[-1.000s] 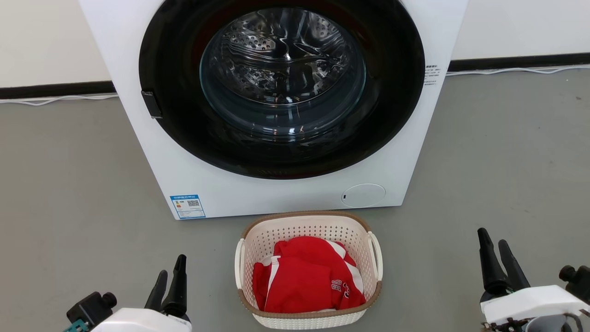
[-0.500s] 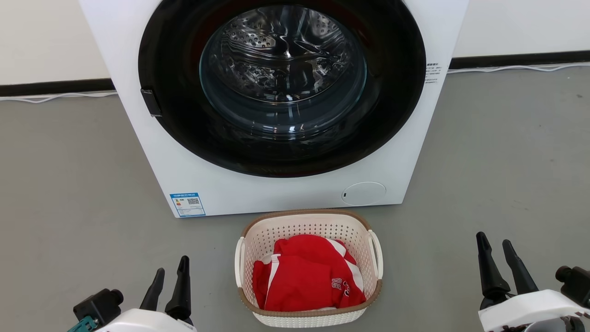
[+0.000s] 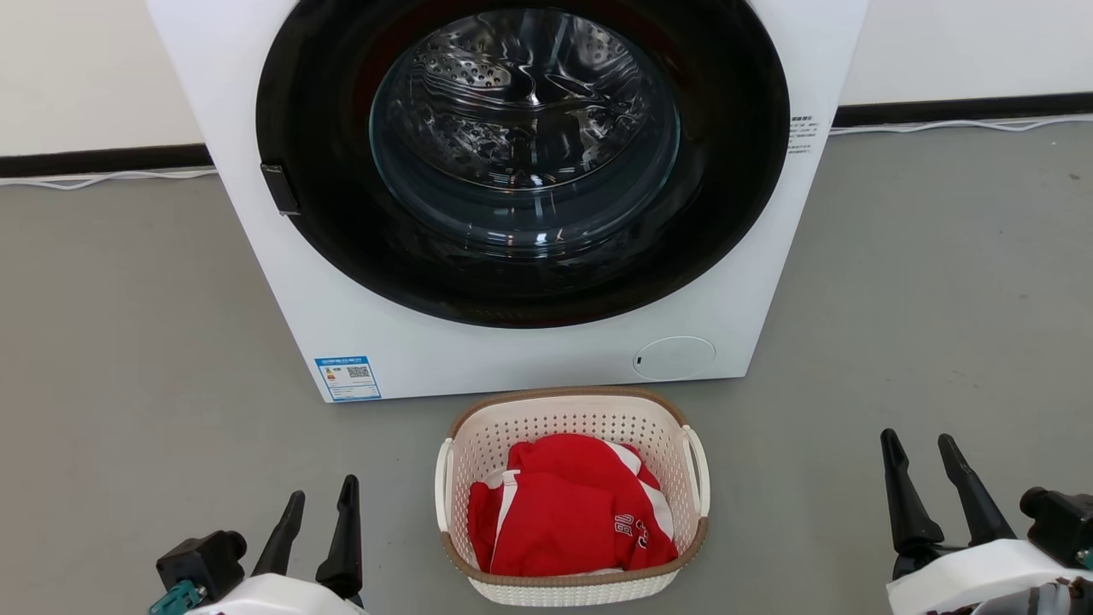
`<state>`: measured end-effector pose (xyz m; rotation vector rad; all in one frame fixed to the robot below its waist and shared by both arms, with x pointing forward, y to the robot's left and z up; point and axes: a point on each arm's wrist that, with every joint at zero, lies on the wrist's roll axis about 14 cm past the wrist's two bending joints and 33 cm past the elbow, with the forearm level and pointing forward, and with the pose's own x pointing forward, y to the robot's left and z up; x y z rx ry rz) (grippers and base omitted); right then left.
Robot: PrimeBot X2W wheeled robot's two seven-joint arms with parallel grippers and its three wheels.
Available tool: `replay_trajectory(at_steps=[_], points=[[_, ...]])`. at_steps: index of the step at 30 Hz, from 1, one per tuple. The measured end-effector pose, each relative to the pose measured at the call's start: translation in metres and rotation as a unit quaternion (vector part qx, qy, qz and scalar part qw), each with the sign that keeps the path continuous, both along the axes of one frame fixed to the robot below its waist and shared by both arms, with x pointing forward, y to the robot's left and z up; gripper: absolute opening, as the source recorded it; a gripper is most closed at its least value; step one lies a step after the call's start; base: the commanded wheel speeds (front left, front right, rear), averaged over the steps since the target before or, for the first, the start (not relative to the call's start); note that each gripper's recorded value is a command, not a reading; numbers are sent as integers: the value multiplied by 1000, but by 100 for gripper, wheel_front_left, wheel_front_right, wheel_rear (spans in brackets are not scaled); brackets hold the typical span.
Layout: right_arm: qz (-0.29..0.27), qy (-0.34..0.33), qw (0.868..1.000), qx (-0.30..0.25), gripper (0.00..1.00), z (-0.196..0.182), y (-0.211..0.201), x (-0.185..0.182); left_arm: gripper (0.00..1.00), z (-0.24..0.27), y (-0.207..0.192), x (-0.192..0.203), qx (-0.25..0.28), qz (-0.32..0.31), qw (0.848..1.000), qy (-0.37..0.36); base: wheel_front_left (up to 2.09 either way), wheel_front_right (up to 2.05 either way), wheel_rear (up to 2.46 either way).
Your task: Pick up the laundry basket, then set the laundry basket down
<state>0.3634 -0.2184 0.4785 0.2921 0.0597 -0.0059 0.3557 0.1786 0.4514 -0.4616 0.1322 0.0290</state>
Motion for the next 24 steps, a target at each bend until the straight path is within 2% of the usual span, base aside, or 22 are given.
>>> replay_trajectory(at_steps=[24], points=[[25, -20, 990, -136, 100, 6, -2, -1, 100, 5, -6, -2, 138, -37, 989, -27, 0, 0, 0]])
